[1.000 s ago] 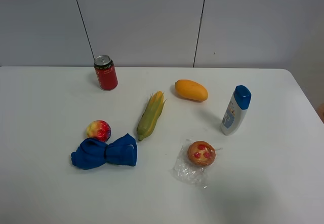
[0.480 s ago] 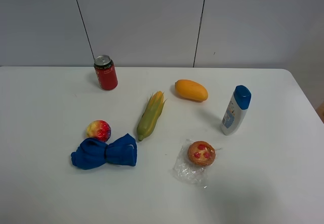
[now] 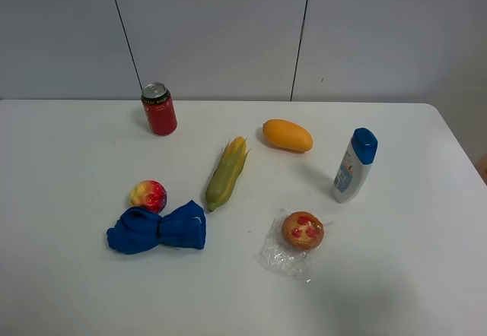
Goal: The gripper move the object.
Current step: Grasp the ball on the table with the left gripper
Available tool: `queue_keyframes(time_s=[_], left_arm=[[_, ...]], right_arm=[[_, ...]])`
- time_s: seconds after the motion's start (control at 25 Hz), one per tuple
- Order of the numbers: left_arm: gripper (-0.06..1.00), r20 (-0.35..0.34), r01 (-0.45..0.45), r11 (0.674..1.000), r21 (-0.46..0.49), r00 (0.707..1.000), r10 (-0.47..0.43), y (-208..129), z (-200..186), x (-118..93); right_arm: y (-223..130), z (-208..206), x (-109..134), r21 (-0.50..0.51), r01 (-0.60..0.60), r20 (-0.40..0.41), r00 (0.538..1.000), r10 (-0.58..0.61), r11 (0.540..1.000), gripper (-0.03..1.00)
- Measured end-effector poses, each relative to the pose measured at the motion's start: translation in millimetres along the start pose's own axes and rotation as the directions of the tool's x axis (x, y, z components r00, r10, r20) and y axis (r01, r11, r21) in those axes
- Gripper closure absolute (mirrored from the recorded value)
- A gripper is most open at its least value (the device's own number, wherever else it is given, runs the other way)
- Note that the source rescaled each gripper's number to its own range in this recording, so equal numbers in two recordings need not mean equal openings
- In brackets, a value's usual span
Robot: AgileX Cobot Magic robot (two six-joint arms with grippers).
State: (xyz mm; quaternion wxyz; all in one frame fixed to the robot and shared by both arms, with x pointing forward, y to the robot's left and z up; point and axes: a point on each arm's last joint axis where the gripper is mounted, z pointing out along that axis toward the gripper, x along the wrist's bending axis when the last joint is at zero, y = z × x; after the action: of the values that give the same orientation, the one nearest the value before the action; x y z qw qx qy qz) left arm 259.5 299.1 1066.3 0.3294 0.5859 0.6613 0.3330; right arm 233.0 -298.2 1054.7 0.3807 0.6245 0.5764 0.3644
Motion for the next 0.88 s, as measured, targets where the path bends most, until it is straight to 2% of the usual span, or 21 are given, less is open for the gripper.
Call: queue_keyframes(time_s=[0.32,0.48,0.64,0.88], left_arm=[[0.11,-0.001,0.025,0.975,0.220,1.000,-0.025,69.6,53.1,1.2],[0.11,0.046,0.098,0.969,0.227,0.993,-0.112,95.1,90.3,-3.1],[0.11,0.071,0.183,0.951,0.249,0.976,-0.207,103.1,124.9,-6.2],[0.11,0.118,0.134,0.935,0.328,0.976,-0.181,98.5,154.7,-25.5]], right_arm=[[0.0,0.0,0.0,0.000,0.000,0.000,1.000,0.000,1.000,-0.03],[0.0,0.0,0.0,0.000,0.000,0.000,1.000,0.000,1.000,-0.03],[0.0,0.0,0.0,0.000,0.000,0.000,1.000,0.000,1.000,-0.03],[0.0,0.0,0.0,0.000,0.000,0.000,1.000,0.000,1.000,-0.03]])
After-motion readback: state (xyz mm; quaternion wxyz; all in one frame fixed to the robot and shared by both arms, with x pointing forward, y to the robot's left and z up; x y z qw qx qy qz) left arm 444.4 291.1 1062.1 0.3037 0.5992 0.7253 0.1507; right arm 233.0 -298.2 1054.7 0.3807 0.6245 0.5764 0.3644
